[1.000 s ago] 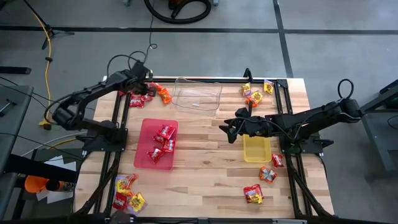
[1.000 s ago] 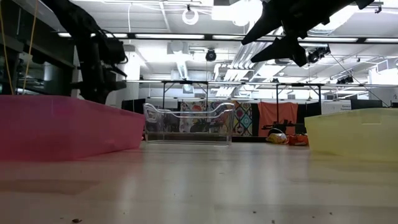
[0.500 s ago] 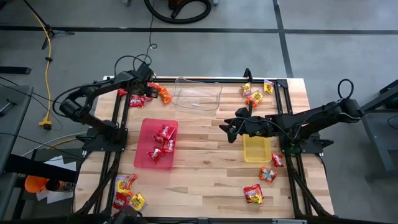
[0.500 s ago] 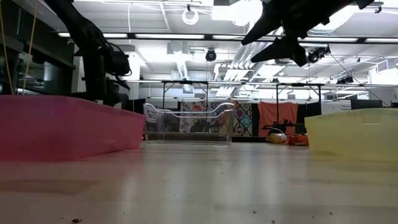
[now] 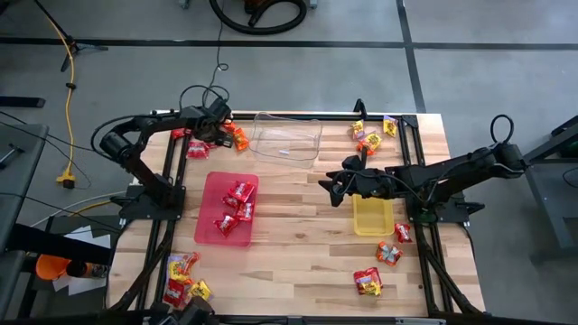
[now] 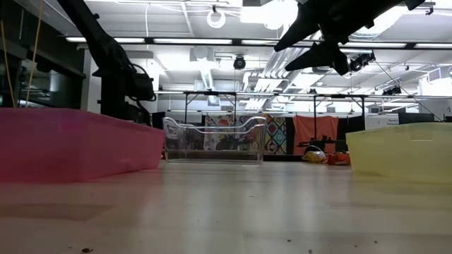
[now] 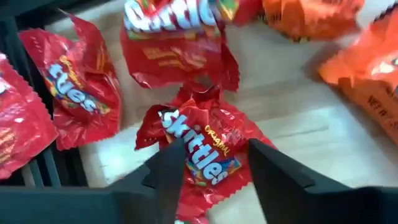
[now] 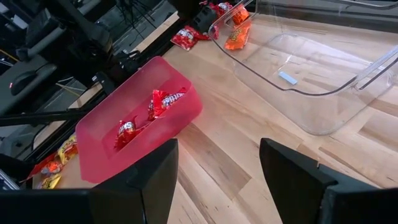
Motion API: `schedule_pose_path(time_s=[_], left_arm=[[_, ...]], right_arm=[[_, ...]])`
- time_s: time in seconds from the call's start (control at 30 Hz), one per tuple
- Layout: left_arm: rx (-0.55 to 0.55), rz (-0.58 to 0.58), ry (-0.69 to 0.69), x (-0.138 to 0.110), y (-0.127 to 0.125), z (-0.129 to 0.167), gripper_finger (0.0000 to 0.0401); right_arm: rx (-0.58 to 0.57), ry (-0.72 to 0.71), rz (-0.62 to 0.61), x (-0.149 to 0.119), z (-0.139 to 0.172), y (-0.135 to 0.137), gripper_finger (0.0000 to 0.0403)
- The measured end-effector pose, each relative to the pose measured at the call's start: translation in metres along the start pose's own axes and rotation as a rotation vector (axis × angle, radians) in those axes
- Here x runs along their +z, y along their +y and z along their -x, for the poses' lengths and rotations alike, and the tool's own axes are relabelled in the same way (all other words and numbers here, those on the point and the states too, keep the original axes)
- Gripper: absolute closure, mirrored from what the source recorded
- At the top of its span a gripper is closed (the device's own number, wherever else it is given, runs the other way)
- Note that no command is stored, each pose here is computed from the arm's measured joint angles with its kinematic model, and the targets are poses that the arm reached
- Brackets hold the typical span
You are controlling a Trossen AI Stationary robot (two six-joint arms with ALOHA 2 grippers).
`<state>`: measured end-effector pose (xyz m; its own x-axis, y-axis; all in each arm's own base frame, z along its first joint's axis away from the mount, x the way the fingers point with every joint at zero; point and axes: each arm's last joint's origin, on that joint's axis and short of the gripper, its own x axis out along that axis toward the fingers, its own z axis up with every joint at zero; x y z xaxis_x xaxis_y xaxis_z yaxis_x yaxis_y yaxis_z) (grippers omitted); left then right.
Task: Sort candy
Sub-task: Put the red candy into the red bin
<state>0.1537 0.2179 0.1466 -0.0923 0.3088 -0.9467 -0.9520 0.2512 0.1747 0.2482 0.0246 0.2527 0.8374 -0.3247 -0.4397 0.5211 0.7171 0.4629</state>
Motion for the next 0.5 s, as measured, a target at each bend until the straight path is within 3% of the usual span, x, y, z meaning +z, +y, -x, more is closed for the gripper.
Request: schedule_pose_path(time_s=[0.17, 0.33, 0.5], left_arm=[[-0.035, -0.06, 0.049, -0.005, -0.003, 0.002, 0.0376], [-0.088, -0.069, 0.072, -0.011, 0.0, 0.016, 0.0398], [-0.173, -0.075, -0.108, -0.021, 0.001, 0.068, 0.04]], right_arm=[[0.0, 0.0, 0.0, 0.0, 0.0, 0.0, 0.0181], [0.0, 0.001, 0.002, 0.0, 0.0, 0.0, 0.0181], [0.0, 0.001, 0.003, 0.0, 0.0, 0.0, 0.0181]])
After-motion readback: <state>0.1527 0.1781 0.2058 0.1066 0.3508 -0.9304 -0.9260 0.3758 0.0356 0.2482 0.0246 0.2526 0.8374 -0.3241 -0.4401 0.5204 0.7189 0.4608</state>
